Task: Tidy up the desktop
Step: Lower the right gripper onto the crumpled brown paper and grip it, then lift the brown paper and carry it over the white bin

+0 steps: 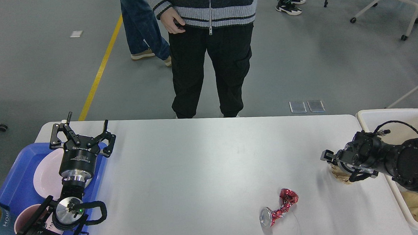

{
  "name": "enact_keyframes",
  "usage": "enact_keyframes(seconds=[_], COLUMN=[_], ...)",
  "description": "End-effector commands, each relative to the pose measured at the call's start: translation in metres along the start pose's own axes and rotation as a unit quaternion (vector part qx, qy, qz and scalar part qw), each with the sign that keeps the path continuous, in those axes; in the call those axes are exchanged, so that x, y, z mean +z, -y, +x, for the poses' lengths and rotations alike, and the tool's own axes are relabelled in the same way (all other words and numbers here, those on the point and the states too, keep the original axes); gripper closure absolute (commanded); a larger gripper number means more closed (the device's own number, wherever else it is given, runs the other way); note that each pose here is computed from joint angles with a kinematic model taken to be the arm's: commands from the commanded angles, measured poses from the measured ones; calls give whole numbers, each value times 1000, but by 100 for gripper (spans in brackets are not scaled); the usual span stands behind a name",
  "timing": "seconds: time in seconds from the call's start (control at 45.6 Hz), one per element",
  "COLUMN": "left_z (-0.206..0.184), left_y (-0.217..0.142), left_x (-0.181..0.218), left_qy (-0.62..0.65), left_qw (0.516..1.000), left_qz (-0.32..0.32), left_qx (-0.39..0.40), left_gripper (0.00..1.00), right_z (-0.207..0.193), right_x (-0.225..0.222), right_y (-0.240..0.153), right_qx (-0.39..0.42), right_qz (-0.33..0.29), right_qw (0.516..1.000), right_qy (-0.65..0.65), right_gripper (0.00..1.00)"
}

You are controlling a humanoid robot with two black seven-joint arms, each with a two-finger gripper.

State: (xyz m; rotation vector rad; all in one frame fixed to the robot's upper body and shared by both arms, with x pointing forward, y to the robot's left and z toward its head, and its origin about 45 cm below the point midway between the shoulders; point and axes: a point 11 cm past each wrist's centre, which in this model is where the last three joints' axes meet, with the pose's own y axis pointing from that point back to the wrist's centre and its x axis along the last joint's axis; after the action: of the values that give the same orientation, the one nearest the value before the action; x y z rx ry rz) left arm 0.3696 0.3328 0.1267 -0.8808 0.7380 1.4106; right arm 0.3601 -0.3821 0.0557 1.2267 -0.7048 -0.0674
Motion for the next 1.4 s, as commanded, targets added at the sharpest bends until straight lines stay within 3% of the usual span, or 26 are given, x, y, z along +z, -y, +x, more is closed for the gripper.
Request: enact_keyframes(seconds=[0.0,0.088,0.241,0.373,0.417,0.702,0.943,1.118,1.381], left_z=[0,0,0,0,0,0,0,0,0], left_y=[0,0,0,0,0,0,0,0,0], left_x=[0,0,0,0,1,0,1,0,0], left_qy=[-1,-1,1,-1,0,-1,0,-1,-1], left_qw=[1000,1000,1000,1000,1000,1000,1000,1000,1000], left_qz=[0,0,0,0,0,0,0,0,0], left_qx=[0,0,0,0,0,0,0,0,0], left_gripper=[4,4,4,4,4,4,4,4,4], right_z=[-2,-2,0,-4,-6,-9,12,38,77], right_x=[1,2,2,3,3,6,18,16,-1], right_y=[1,2,2,3,3,0,-28,-74,-184], right_qx=[0,0,2,-5,-9,-36,-60,-114,-160], right_qz=[-1,-1,-1,-1,2,6,7,29,72], right_qw=[1000,1000,1000,1000,999,998,996,992,984], right_qy=[1,7,14,22,31,53,67,49,-13], right_gripper=[4,15,44,92,100,100,100,100,100])
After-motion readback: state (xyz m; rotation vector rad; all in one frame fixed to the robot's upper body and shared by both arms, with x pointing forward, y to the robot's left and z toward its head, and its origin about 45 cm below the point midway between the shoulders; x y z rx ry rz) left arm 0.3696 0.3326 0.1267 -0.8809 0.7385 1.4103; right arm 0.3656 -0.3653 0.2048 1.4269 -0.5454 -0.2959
